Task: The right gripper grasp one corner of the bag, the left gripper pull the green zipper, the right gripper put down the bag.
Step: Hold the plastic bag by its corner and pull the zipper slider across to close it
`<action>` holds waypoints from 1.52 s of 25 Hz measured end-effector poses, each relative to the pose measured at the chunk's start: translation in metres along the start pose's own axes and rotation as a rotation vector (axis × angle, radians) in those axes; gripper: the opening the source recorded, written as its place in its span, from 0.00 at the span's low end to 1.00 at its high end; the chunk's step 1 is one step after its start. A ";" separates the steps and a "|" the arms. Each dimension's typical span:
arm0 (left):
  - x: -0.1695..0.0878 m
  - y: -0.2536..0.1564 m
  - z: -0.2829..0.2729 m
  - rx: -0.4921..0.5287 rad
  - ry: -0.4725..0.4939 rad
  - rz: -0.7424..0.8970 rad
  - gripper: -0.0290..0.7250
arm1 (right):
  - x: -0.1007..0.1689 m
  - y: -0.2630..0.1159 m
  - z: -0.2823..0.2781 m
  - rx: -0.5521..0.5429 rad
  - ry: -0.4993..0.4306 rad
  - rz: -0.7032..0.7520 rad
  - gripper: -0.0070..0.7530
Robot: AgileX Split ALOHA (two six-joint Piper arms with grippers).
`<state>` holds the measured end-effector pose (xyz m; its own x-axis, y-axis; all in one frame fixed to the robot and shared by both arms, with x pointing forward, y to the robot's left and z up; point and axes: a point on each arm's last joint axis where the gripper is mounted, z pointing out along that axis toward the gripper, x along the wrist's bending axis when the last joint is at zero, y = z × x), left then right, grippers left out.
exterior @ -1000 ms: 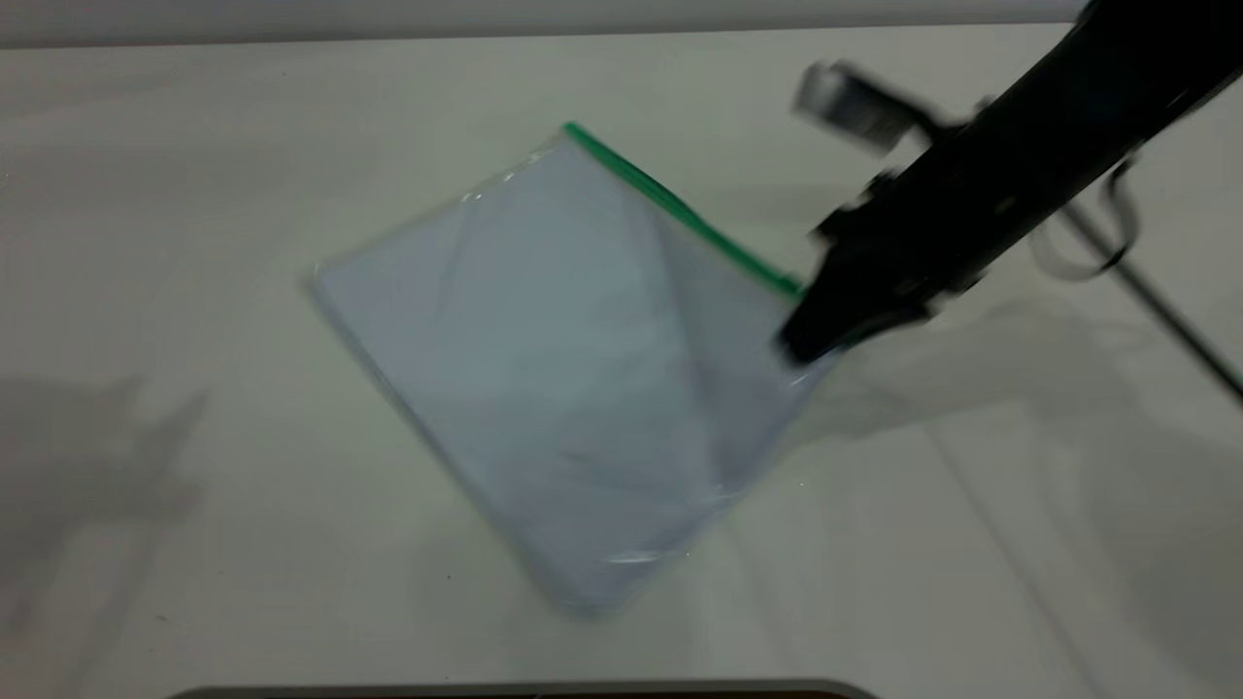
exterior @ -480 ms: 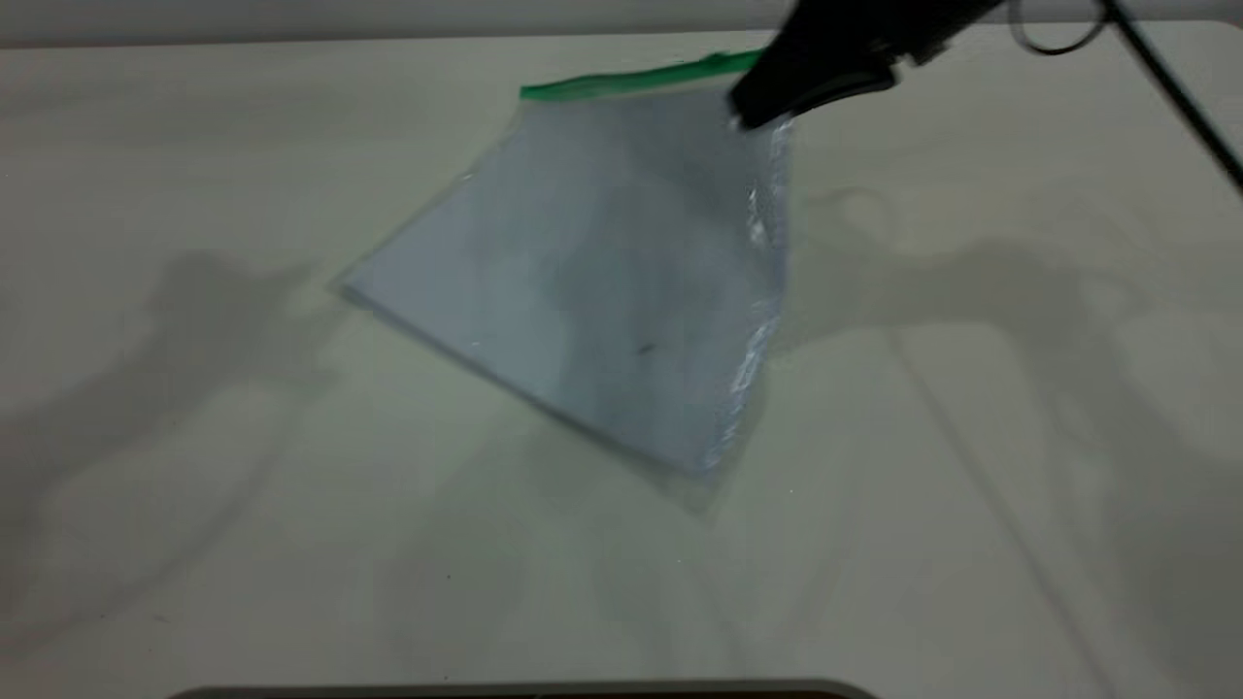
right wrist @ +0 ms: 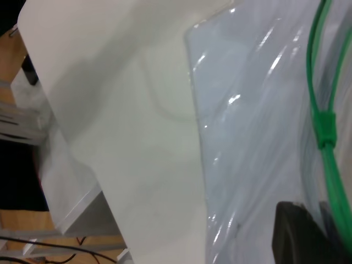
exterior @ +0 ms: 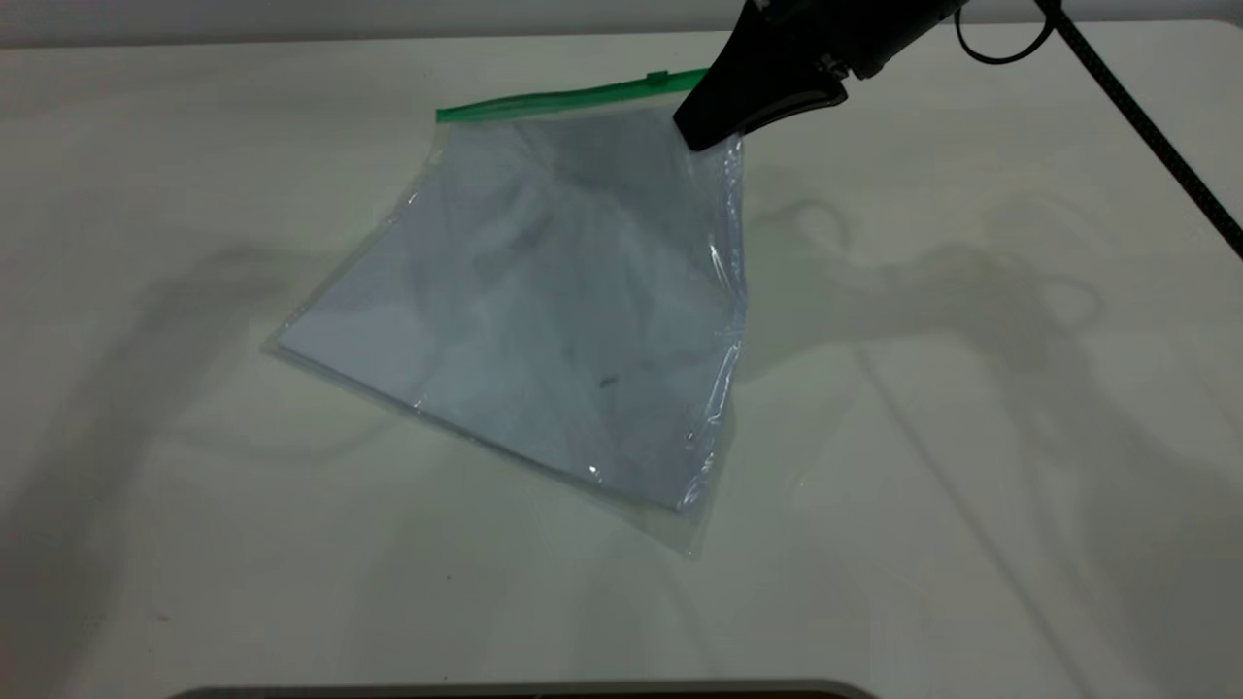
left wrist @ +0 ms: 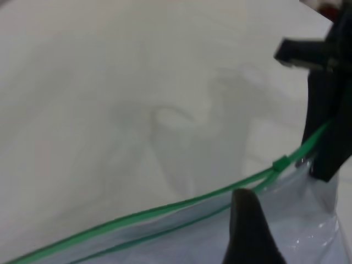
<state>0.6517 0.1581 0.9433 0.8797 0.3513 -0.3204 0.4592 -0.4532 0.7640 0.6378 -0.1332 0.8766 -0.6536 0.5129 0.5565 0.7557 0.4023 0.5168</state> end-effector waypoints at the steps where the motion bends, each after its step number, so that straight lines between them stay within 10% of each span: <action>1: 0.005 -0.002 0.008 0.005 -0.027 0.006 0.72 | -0.001 0.000 -0.001 -0.002 -0.002 0.001 0.05; 19: -0.004 0.008 0.093 0.171 -0.236 0.145 0.70 | 0.004 0.000 -0.001 0.003 0.049 -0.016 0.05; 30: -0.001 0.005 0.096 0.175 -0.212 0.138 0.35 | 0.004 0.000 -0.001 0.003 0.050 -0.016 0.05; 38: -0.001 0.005 0.096 0.174 -0.210 0.138 0.27 | 0.004 0.001 -0.003 -0.010 0.068 -0.005 0.05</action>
<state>0.6655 0.0769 0.8940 0.9331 0.1077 -0.3433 0.3321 -0.6248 0.7067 0.6358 -0.1327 0.8814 -0.6586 0.4585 0.5967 0.7525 0.3969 0.5256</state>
